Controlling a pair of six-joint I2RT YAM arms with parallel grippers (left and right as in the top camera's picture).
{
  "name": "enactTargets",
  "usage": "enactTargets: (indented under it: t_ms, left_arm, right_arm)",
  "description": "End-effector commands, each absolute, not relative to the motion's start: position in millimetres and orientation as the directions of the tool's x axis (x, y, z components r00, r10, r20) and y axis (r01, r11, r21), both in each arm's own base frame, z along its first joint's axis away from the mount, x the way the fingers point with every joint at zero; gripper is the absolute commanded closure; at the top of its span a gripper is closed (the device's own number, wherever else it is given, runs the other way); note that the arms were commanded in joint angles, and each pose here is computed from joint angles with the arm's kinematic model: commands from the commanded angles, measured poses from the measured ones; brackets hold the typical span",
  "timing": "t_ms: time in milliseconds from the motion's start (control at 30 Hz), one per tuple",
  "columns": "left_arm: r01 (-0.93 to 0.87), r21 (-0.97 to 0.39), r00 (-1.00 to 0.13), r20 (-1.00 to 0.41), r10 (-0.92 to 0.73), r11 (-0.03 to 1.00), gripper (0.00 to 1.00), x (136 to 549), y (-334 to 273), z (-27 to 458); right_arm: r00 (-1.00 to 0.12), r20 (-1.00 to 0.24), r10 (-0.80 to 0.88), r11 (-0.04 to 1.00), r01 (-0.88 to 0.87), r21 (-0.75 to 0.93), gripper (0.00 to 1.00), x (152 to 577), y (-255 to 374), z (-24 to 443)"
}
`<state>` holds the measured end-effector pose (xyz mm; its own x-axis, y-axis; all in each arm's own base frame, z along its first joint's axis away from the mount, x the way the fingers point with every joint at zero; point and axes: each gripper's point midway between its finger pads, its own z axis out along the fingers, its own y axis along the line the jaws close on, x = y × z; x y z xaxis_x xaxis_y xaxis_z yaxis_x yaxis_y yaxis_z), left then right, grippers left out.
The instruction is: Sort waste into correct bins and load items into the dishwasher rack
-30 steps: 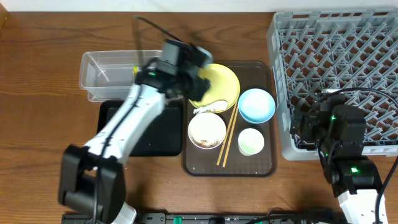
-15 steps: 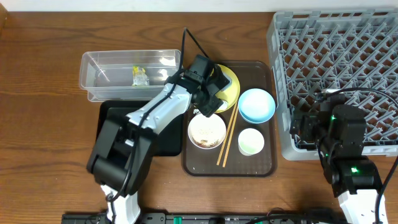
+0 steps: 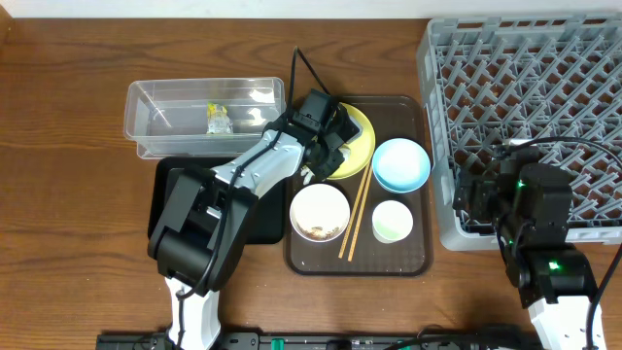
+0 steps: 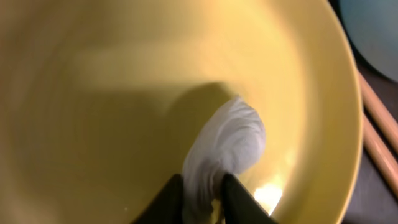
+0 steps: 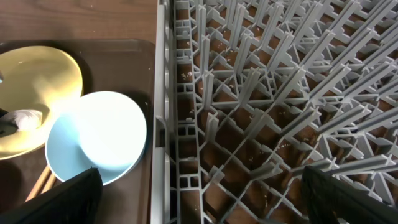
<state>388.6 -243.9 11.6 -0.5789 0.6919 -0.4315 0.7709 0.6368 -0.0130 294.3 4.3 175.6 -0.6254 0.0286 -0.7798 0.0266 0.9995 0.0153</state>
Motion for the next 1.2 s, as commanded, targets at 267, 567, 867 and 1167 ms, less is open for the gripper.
enactTargets:
  t_ms: [267, 567, 867, 1167]
  left_arm:
    - [0.55, -0.024, -0.665, -0.617, 0.421, 0.835, 0.94, 409.3, -216.3, 134.3]
    - [0.128, -0.038, -0.753, -0.653, 0.073, 0.991, 0.93, 437.2, -96.3, 172.7]
    - [-0.009, -0.033, -0.771, -0.636, -0.028, 0.999, 0.64, 468.1, -38.0, 135.9]
    - [0.122, -0.163, -0.741, -0.671, -0.019, 0.979, 0.45, 442.6, -72.6, 186.6]
  right_arm:
    - [-0.606, -0.795, 0.038, 0.999, 0.029, 0.026, 0.01, 296.6, 6.1, 186.0]
    - [-0.605, -0.795, 0.038, 0.999, 0.029, 0.026, 0.01, 296.9, 6.2, 186.3]
    - [-0.606, -0.795, 0.038, 0.999, 0.029, 0.026, 0.01, 296.7, 6.2, 186.0]
    - [-0.605, -0.795, 0.038, 0.999, 0.029, 0.026, 0.01, 296.8, 6.2, 186.1]
